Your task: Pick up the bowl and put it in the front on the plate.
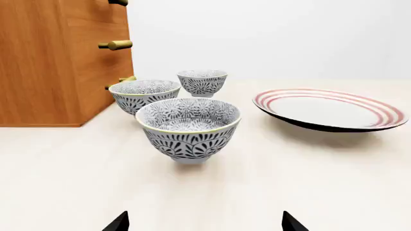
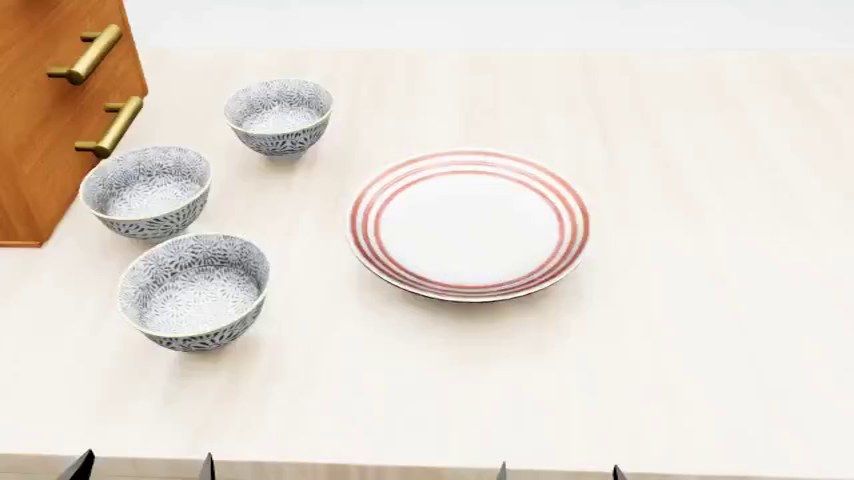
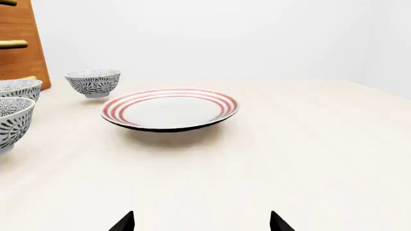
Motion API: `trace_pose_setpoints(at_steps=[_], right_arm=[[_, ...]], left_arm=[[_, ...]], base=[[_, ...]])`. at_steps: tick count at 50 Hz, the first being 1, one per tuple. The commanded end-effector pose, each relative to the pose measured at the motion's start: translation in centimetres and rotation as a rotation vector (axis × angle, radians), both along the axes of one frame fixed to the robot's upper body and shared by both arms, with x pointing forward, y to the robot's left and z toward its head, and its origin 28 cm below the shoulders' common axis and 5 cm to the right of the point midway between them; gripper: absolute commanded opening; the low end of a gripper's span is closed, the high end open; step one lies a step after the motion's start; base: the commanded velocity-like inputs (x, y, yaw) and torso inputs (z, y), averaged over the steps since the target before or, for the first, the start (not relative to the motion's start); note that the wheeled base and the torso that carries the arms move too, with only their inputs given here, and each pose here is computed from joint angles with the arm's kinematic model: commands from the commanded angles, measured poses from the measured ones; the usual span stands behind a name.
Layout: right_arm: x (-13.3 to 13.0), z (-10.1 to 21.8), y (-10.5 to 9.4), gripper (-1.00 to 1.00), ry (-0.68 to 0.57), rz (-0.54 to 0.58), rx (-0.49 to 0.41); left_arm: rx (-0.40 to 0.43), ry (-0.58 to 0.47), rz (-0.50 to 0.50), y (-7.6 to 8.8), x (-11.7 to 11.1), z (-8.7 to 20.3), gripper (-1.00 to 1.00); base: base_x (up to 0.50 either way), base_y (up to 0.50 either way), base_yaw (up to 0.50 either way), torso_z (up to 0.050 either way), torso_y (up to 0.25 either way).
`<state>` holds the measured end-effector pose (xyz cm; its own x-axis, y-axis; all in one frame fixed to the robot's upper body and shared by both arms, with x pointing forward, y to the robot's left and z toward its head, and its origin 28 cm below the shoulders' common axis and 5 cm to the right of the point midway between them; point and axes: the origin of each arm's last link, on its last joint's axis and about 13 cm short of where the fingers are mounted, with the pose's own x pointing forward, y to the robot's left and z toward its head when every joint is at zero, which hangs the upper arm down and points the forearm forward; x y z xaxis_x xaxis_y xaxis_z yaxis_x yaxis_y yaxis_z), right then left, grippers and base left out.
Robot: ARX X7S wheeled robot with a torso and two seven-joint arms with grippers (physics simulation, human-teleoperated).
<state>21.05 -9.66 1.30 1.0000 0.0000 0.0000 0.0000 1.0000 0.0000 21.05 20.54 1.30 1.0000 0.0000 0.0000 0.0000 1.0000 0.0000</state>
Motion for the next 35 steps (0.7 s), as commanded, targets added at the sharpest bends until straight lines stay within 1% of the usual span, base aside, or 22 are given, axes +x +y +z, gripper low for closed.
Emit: trace_pose_setpoints(at_steps=[1, 3, 4, 5, 22, 24, 25, 26, 27, 29, 30, 31, 32, 33, 35], right_arm=[[-0.1, 0.0, 0.1, 1.00, 0.010, 0.004, 0.004], [-0.1, -0.1, 0.0, 1.00, 0.016, 0.004, 0.003], [-0.1, -0.2, 0.0, 1.00, 0.030, 0.003, 0.007], [0.0, -0.1, 0.0, 1.00, 0.020, 0.002, 0.003], [-0.1, 0.0, 0.0, 1.00, 0.021, 0.003, 0.003], [-0.1, 0.0, 0.0, 1.00, 0.011, 0.002, -0.001], [-0.1, 0.1, 0.0, 1.00, -0.021, 0.002, -0.017], [-0.1, 0.7, 0.1, 1.00, -0.079, 0.005, -0.015], [-0.1, 0.9, 0.0, 1.00, -0.107, 0.001, -0.014], [-0.3, 3.0, -0.1, 1.00, -0.342, -0.021, 0.060], [-0.3, 2.9, -0.1, 1.00, -0.342, -0.021, 0.060], [-0.6, 4.0, -0.1, 1.00, -0.459, -0.012, 0.098], [-1.0, 4.8, 0.0, 1.00, -0.554, -0.001, 0.116], [-1.3, 5.1, 0.0, 1.00, -0.619, 0.001, 0.114], [-1.5, 5.2, 0.0, 1.00, -0.652, -0.003, 0.103]], left_arm=[[0.013, 0.015, -0.008, -0.1, 0.0, -0.1, 1.00], [0.018, 0.024, -0.017, -0.1, 0.0, -0.2, 1.00], [0.026, -0.004, -0.039, -0.2, -0.1, 0.1, 1.00], [0.020, 0.021, -0.019, -0.1, 0.0, -0.1, 1.00], [0.016, 0.029, -0.020, -0.1, 0.0, -0.1, 1.00], [0.025, 0.016, -0.012, -0.1, 0.0, 0.0, 1.00], [0.070, -0.028, 0.005, -0.1, 0.0, 0.2, 1.00], [0.096, -0.136, 0.021, -0.1, -0.2, 1.2, 1.00], [0.106, -0.176, 0.031, -0.1, -0.2, 1.6, 1.00], [0.203, -0.429, 0.093, 0.0, -0.8, 3.9, 1.00], [0.203, -0.429, 0.093, 0.0, -0.8, 3.9, 1.00], [0.210, -0.521, 0.115, 0.0, -1.2, 4.7, 1.00], [0.216, -0.580, 0.130, 0.0, -1.5, 5.2, 1.00], [0.227, -0.617, 0.131, 0.0, -1.7, 5.5, 1.00], [0.236, -0.637, 0.127, 0.0, -1.8, 5.5, 1.00]], base=[[0.00, 0.00, 0.00, 0.000, 0.000], [0.00, 0.00, 0.00, 0.000, 0.000], [0.00, 0.00, 0.00, 0.000, 0.000], [0.00, 0.00, 0.00, 0.000, 0.000], [0.00, 0.00, 0.00, 0.000, 0.000], [0.00, 0.00, 0.00, 0.000, 0.000], [0.00, 0.00, 0.00, 0.000, 0.000], [0.00, 0.00, 0.00, 0.000, 0.000], [0.00, 0.00, 0.00, 0.000, 0.000], [0.00, 0.00, 0.00, 0.000, 0.000], [0.00, 0.00, 0.00, 0.000, 0.000], [0.00, 0.00, 0.00, 0.000, 0.000], [0.00, 0.00, 0.00, 0.000, 0.000], [0.00, 0.00, 0.00, 0.000, 0.000], [0.00, 0.00, 0.00, 0.000, 0.000]])
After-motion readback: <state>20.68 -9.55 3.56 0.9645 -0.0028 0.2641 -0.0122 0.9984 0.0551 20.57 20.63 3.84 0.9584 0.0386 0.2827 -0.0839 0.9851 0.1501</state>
